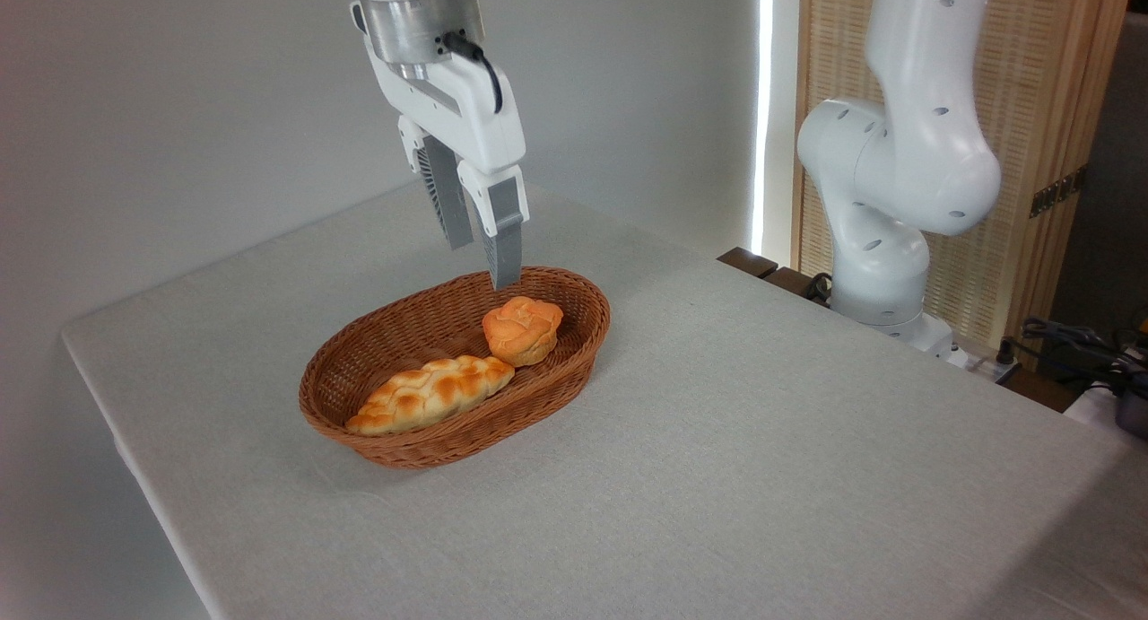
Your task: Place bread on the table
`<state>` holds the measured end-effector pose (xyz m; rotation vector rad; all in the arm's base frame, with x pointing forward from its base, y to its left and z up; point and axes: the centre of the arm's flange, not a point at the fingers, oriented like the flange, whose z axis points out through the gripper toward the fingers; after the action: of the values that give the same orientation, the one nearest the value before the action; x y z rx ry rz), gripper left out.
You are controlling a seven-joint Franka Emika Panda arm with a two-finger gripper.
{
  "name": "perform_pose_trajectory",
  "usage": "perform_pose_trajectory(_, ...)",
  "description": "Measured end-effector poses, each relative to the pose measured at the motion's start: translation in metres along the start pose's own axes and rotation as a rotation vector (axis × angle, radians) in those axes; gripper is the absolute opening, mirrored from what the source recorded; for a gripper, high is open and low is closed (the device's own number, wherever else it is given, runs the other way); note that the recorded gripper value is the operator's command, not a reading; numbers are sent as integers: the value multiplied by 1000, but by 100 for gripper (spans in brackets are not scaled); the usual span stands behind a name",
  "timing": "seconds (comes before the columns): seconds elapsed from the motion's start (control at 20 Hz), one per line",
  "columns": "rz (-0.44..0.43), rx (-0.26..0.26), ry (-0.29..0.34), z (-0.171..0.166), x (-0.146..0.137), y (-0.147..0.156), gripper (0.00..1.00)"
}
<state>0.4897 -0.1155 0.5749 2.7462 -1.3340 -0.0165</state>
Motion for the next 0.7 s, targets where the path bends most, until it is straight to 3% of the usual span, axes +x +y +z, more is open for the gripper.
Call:
perform_pose_trajectory(0.1, 38, -19, 8, 22, 11, 22, 100)
perform_pose_trajectory(0.4, 150, -42, -56, 88, 39, 87, 100)
perform_pose_trajectory(0.7, 154, -19, -40, 111, 41, 92, 100)
